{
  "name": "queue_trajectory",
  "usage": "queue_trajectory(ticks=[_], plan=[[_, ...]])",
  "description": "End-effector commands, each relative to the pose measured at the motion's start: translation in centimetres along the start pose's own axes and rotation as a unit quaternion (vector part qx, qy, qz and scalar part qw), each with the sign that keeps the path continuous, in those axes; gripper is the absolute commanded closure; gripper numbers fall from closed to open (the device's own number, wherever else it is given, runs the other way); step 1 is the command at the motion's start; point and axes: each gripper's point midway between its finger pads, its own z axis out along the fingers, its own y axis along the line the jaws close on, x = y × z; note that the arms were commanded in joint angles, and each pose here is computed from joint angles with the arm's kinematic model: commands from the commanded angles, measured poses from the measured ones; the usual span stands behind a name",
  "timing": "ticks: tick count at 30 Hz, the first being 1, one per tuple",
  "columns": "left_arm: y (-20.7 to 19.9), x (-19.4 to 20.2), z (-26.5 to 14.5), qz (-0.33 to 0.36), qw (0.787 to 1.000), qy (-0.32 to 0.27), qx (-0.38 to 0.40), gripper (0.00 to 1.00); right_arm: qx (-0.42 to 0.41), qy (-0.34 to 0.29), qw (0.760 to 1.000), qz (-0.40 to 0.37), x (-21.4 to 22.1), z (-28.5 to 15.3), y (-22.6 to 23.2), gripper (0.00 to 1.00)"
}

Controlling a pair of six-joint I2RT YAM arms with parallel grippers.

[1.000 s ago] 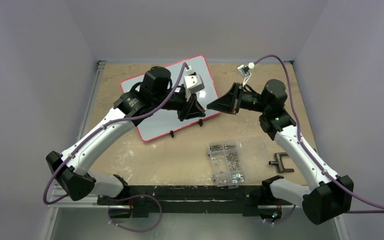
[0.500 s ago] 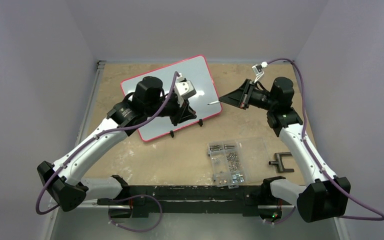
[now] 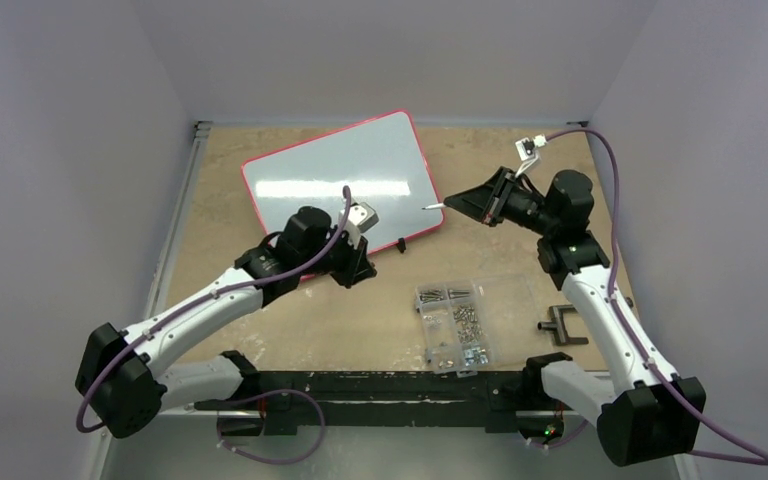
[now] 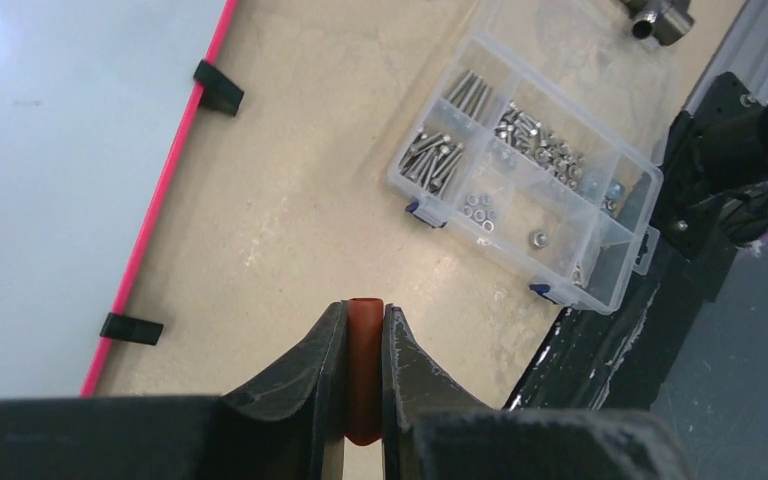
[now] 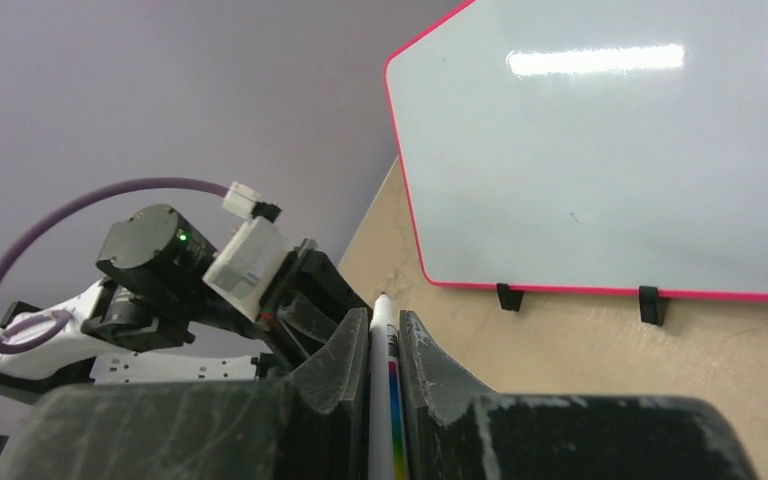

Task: Write a sentence on the whiteboard
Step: Place the pen cap at the center of the board.

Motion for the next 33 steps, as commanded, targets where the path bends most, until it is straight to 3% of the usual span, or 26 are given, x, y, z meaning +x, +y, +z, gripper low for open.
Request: queue_trajectory(ticks=[1, 8, 18, 33], plan=[[1.3, -0.2, 1.7, -0.046, 0.997, -0.041, -0.041, 1.0, -0.027, -0.028, 0.999, -0.039, -1.1, -0.2, 1.3, 1.0], [2.4, 3.9, 4.7, -0.08, 0.993, -0.013, -0.086, 1.0, -0.016, -0.036, 0.999, -0.034, -1.1, -0.1, 0.6, 1.0], [3.4, 6.4, 8.0, -0.116, 0.987, -0.004, -0.11, 1.0, -0.006, -0.039, 0.999, -0.029, -1.1, -0.2, 0.3, 1.0], [3.2, 7.8, 8.0, -0.106, 0.988, 0.005, -0.117, 0.59, -0.001, -0.036, 0.999, -0.028, -0.7, -0.4, 0.1, 1.0]])
